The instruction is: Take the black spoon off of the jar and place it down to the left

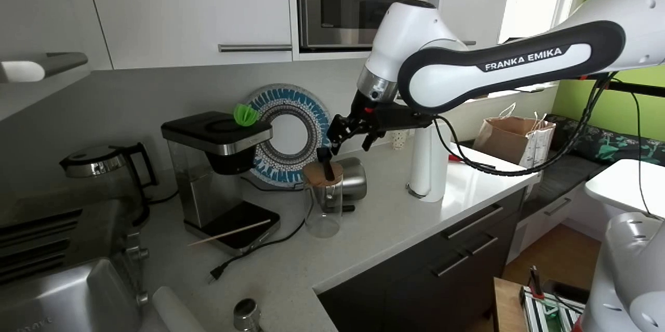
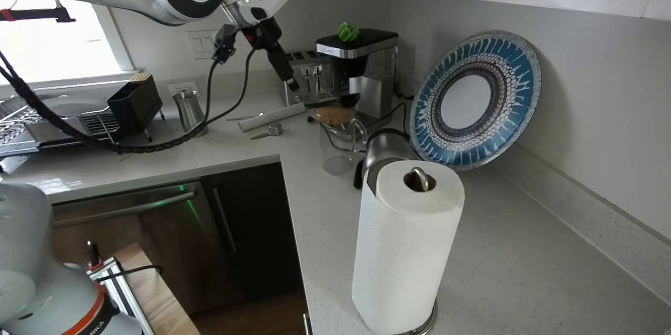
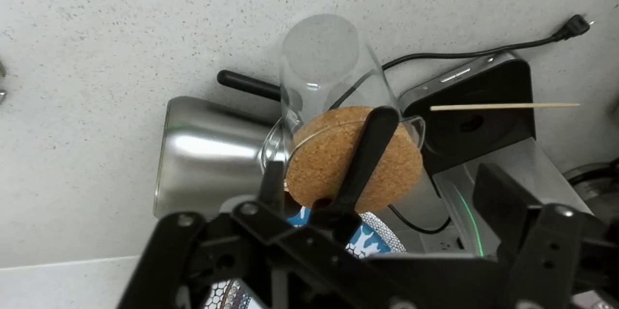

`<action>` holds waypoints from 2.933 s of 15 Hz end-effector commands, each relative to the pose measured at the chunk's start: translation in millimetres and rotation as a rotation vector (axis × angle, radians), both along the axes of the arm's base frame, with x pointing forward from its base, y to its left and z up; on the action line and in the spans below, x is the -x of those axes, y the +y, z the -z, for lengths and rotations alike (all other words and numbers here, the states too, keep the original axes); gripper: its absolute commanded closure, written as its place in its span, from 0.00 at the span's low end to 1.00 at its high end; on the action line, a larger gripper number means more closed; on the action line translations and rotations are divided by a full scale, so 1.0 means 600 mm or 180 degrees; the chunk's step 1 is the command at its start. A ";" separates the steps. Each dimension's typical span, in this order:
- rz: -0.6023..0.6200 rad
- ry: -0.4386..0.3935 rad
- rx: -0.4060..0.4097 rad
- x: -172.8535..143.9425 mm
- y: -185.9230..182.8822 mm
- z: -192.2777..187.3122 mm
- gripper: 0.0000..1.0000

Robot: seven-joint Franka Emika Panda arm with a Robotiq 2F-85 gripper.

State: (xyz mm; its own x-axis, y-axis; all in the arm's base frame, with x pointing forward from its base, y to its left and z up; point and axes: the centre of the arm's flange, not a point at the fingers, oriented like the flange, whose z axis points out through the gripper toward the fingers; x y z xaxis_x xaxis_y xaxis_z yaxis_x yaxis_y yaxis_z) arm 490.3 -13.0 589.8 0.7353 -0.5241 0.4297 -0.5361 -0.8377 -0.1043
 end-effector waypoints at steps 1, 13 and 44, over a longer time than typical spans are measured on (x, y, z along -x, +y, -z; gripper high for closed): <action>0.0145 -0.0008 0.0024 -0.006 0.004 0.010 0.00; 0.0330 0.0286 -0.0787 -0.103 -0.096 0.047 0.01; 0.0413 0.0610 -0.0122 -0.207 -0.083 0.073 0.94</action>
State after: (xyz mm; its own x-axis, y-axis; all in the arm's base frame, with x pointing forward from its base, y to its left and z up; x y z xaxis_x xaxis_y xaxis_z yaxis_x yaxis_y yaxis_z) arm 615.2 -65.3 537.0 0.7312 -0.6322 0.2561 -0.6428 -0.7643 -0.0516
